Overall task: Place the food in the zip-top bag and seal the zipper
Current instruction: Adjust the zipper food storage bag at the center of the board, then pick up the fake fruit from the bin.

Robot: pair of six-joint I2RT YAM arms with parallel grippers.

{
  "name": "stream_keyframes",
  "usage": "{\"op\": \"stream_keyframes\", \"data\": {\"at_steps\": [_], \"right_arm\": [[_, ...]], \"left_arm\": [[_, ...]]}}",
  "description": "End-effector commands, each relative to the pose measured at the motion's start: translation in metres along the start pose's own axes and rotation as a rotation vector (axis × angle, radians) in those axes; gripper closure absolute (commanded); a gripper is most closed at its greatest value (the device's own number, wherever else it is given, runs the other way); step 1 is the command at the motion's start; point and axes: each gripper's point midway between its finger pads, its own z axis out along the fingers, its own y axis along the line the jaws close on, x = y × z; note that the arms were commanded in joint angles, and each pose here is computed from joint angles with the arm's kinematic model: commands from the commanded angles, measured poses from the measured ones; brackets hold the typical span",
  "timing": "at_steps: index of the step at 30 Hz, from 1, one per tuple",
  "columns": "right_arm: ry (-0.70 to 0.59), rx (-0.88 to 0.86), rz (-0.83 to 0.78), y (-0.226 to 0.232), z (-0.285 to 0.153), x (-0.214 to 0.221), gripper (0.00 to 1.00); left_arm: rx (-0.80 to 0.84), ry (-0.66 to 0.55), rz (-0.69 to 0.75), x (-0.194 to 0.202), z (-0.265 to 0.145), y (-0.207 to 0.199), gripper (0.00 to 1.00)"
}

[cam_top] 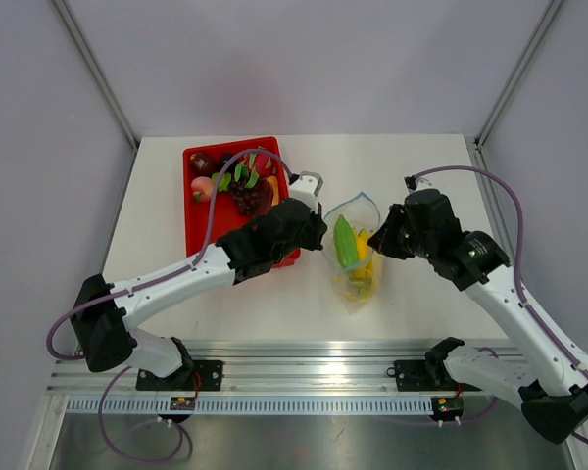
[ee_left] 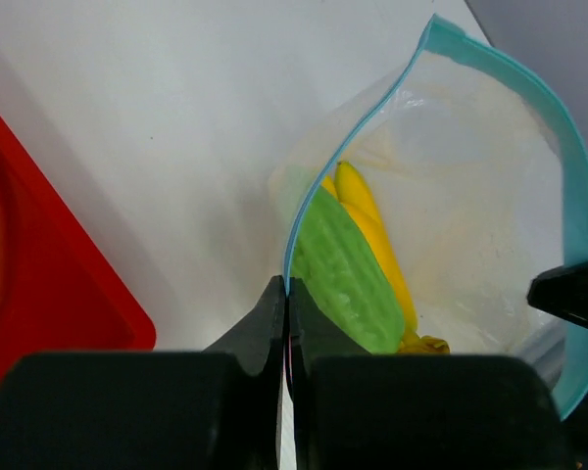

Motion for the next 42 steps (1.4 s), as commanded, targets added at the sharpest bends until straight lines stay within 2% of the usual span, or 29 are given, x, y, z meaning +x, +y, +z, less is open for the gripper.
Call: {"op": "stream_keyframes", "data": {"at_steps": [1, 4, 8, 10, 12, 17, 18, 20, 21, 22, 25, 29, 31, 32, 34, 36, 37, 39, 42], "right_arm": [[-0.085, -0.024, -0.064, 0.019, -0.009, -0.035, 0.98], [-0.154, -0.016, -0.084, 0.027, -0.02, -0.06, 0.98], [-0.221, -0.016, -0.082, 0.033, -0.031, -0.078, 1.0], [-0.214, -0.018, -0.077, 0.031, -0.027, -0.075, 1.0], [-0.185, -0.007, -0.076, 0.027, -0.015, -0.066, 1.0], [-0.095, -0.004, -0.072, 0.022, 0.02, -0.044, 1.0], [-0.08, -0.006, -0.07, 0.023, 0.025, -0.04, 1.0], [-0.066, -0.011, -0.071, 0.024, 0.031, -0.038, 1.0], [-0.067, -0.014, -0.072, 0.025, 0.032, -0.039, 1.0], [-0.068, -0.016, -0.074, 0.026, 0.032, -0.04, 1.0], [-0.078, -0.022, -0.086, 0.029, 0.032, -0.045, 1.0], [-0.076, -0.027, -0.095, 0.033, 0.033, -0.048, 1.0], [-0.076, -0.039, -0.095, 0.036, 0.032, -0.049, 1.0], [-0.075, -0.042, -0.091, 0.037, 0.033, -0.049, 1.0], [-0.076, -0.05, -0.091, 0.038, 0.032, -0.049, 1.0], [-0.076, -0.055, -0.086, 0.038, 0.03, -0.048, 1.0], [-0.078, -0.058, -0.087, 0.039, 0.03, -0.048, 1.0], [-0.077, -0.059, -0.091, 0.039, 0.029, -0.048, 1.0], [-0.073, -0.056, -0.091, 0.038, 0.03, -0.047, 1.0]], "left_arm": [[0.045, -0.172, 0.01, -0.071, -0.023, -0.014, 1.0], [0.058, -0.207, 0.02, -0.09, -0.034, -0.013, 1.0], [0.044, -0.156, 0.005, -0.079, -0.021, 0.009, 1.0], [0.102, -0.089, -0.038, -0.058, -0.007, 0.015, 1.0], [0.092, -0.062, -0.074, -0.053, 0.003, 0.037, 1.0], [0.104, 0.007, -0.039, -0.044, 0.021, 0.044, 1.0], [0.099, 0.04, -0.035, -0.039, 0.022, 0.045, 0.89], [0.114, 0.063, -0.02, -0.041, 0.023, 0.042, 0.78], [0.124, 0.065, -0.018, -0.043, 0.021, 0.04, 0.58], [0.128, 0.05, -0.012, -0.05, 0.018, 0.038, 0.47], [0.132, 0.016, 0.001, -0.067, 0.002, 0.035, 0.25], [0.168, -0.068, 0.049, -0.098, -0.028, 0.027, 0.22], [0.14, -0.146, 0.064, -0.116, -0.047, 0.031, 0.2], [0.113, -0.175, 0.058, -0.122, -0.053, 0.036, 0.15], [-0.044, -0.246, 0.023, -0.137, -0.065, 0.072, 0.11], [-0.13, -0.23, -0.046, -0.14, -0.067, 0.101, 0.1], [-0.214, -0.207, -0.093, -0.14, -0.062, 0.133, 0.1], [-0.348, -0.142, -0.184, -0.125, -0.059, 0.171, 0.1], [-0.579, -0.082, -0.233, -0.11, -0.055, 0.237, 0.1]]}}
